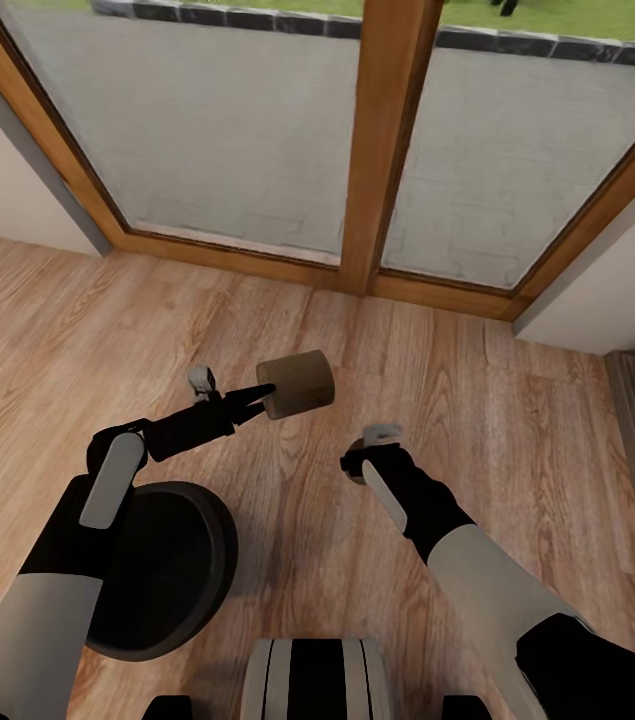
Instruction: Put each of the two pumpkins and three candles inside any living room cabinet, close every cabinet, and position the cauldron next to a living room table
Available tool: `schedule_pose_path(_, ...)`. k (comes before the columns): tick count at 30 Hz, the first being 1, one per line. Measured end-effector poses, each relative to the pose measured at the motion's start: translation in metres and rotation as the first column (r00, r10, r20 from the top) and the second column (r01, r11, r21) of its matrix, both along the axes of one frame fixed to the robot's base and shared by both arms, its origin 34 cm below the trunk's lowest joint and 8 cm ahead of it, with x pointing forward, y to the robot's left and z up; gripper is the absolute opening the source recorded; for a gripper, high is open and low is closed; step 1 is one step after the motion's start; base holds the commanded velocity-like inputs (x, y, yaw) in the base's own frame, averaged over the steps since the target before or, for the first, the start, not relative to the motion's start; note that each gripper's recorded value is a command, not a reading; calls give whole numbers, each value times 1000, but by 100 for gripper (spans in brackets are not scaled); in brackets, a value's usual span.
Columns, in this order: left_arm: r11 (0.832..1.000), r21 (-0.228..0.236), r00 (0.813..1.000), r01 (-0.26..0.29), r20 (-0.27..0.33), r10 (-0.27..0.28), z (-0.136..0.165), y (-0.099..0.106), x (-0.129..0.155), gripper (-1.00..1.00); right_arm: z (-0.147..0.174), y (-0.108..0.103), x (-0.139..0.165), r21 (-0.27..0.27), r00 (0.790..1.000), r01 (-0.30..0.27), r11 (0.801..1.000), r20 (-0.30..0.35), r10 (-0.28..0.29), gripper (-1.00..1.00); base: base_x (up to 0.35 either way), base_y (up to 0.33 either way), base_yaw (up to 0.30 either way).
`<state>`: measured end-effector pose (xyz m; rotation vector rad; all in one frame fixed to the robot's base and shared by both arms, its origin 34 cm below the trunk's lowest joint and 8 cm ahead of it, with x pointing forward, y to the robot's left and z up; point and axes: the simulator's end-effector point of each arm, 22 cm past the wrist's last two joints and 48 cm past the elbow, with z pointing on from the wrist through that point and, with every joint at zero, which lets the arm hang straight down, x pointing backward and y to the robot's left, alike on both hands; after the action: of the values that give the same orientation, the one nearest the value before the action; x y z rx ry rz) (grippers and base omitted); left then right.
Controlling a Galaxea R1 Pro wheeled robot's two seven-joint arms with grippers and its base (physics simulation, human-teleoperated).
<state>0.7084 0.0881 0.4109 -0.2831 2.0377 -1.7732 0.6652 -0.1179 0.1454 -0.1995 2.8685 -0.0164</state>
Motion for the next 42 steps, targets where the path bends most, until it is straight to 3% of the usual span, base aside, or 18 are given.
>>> schedule_pose_path(28, 1000, -3, 995, 11, 101, -11, 71, 1, 4, -100, 62, -9, 33, -14, 995, 4, 1000, 103, -3, -100, 0, 0, 0)
schedule_pose_path(31, 1000, 2, 991, 25, 133, -25, 89, 3, 3, -100, 70, -9, 37, -13, 993, 5, 1000, 114, -3, -100, 0, 0, 0)
schedule_pose_path(34, 998, 54, 986, 38, 159, -46, 95, 15, 0, -100, 77, -14, 39, -20, 992, 5, 1000, 123, -2, -100, 0, 0, 0)
schedule_pose_path(37, 992, 80, 980, 99, 164, -111, 97, 1, -13, -100, 81, -26, 36, -42, 995, 0, 999, 100, 4, -100, 0, 0, 0)
schedule_pose_path(42, 987, 118, 974, 107, 187, -128, 107, 8, -15, -100, 92, -38, 40, -62, 994, 3, 998, 108, 4, -100, 0, 0, 0)
